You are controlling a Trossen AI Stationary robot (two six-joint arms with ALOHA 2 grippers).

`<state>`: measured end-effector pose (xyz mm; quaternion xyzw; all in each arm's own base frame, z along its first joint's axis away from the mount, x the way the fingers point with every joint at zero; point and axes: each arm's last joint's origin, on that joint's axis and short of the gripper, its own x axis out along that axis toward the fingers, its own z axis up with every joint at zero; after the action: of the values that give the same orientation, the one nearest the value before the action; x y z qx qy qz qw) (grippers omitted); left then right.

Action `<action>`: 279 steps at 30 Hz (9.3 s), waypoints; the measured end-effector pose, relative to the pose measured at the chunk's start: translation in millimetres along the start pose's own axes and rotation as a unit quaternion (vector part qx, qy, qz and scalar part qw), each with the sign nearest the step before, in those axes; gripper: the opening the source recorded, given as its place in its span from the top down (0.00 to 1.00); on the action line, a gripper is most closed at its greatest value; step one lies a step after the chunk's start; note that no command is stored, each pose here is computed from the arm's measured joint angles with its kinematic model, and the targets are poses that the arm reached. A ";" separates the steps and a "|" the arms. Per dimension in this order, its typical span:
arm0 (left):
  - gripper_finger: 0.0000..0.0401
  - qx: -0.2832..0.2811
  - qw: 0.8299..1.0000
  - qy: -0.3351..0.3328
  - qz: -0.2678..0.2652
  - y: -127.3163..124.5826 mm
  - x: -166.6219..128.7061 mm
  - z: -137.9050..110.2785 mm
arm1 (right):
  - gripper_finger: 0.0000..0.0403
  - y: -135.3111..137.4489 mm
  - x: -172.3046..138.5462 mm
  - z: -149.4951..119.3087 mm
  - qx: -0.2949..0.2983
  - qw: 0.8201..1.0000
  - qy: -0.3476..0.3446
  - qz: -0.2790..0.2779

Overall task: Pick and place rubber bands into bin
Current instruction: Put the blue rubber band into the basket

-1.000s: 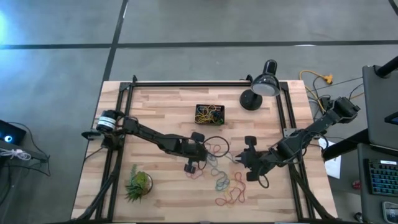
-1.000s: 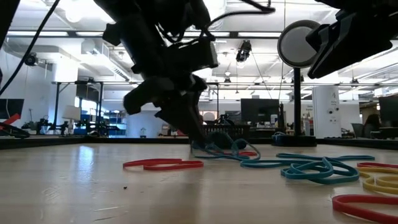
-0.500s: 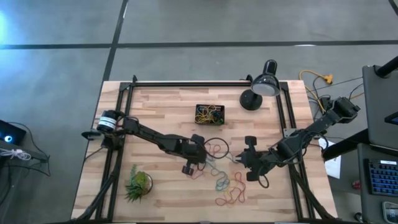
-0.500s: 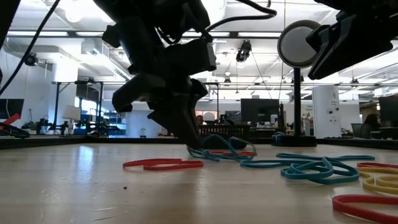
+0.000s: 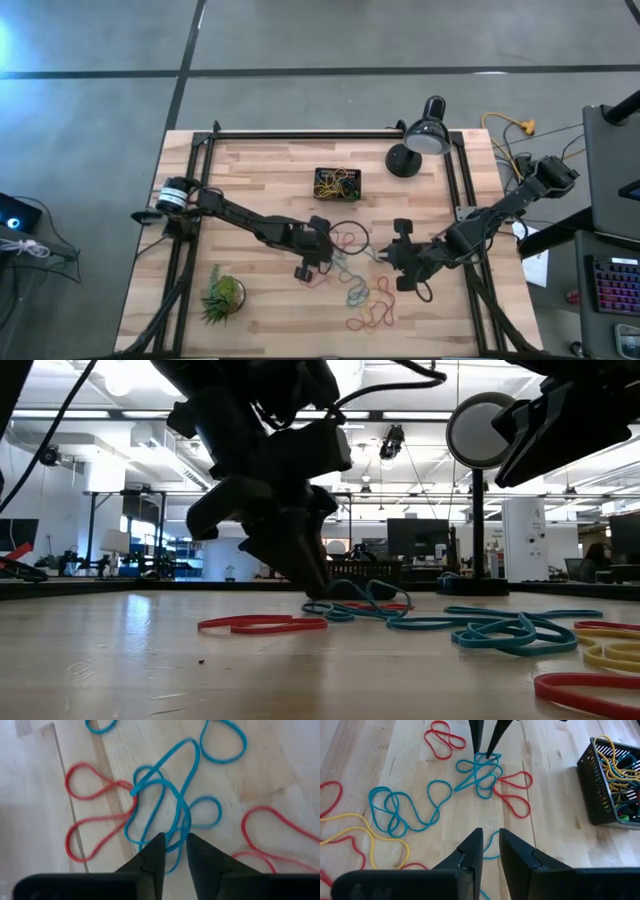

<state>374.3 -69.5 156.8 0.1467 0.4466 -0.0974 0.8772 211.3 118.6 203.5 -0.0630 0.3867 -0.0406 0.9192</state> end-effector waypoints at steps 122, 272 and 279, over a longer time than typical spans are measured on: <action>1.00 0.099 0.966 -0.232 0.057 -13.2 -180.8 20.1 | 0.86 -2.1 148.0 -8.7 0.043 0.977 0.034 0.205; 0.61 -0.068 0.975 -0.210 -0.028 -37.1 -92.6 -41.8 | 0.98 -43.2 43.9 67.5 -0.160 0.965 -0.206 -0.033; 0.61 -0.065 0.971 -0.225 -0.038 -40.6 -80.5 -41.5 | 0.98 -81.2 37.9 74.8 -0.148 0.961 -0.209 -0.100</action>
<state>283.8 -90.2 192.1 0.0468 0.2479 -0.1316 0.9587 289.1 40.0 240.5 -0.2443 0.1794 -0.0607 0.9510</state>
